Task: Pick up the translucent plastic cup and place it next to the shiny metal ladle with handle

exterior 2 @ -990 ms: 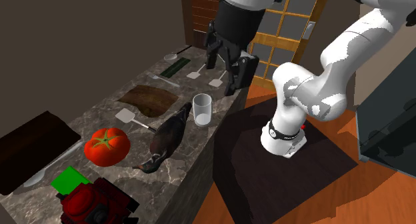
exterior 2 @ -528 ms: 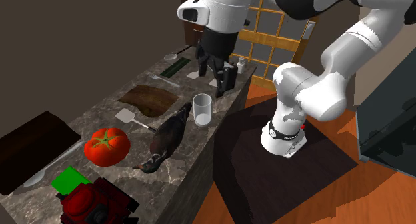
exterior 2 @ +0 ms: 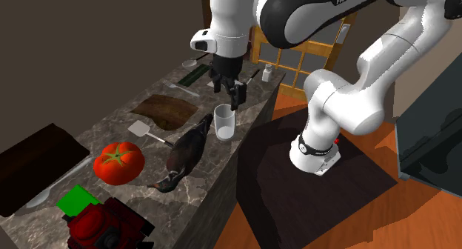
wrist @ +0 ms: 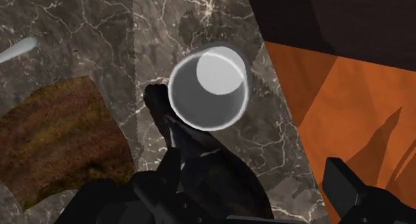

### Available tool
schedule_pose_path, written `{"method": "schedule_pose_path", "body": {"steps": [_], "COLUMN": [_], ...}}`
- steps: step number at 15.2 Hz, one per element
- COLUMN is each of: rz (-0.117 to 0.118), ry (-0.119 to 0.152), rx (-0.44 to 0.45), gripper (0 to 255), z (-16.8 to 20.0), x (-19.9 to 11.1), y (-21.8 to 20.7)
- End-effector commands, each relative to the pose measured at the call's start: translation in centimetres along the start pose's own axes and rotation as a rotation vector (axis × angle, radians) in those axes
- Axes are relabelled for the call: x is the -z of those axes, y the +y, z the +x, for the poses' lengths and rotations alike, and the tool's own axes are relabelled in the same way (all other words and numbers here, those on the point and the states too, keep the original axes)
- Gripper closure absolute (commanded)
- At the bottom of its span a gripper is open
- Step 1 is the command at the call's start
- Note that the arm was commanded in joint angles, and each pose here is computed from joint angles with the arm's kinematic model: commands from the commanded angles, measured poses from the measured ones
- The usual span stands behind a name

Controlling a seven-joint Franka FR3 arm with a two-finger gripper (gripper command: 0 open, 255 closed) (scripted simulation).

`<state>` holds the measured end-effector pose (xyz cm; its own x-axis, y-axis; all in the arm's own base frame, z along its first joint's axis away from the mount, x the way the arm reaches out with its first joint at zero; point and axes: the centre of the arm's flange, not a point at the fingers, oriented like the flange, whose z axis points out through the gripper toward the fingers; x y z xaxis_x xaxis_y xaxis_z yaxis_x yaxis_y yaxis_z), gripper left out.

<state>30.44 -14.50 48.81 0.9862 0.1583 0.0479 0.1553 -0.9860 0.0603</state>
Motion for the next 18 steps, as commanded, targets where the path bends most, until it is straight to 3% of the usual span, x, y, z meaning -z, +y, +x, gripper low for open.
{"method": "schedule_pose_path", "body": {"steps": [1,8,18], "rz": [0.010,0.047,0.047], "ry": [-0.012,-0.052,-0.052], "rx": [0.023,0.091,0.091], "gripper": [0,0,0], "z": [-0.2,-1.4,-1.6], "x": [-2.1,-8.9,-12.9], "y": [1.8,7.6,7.5]}}
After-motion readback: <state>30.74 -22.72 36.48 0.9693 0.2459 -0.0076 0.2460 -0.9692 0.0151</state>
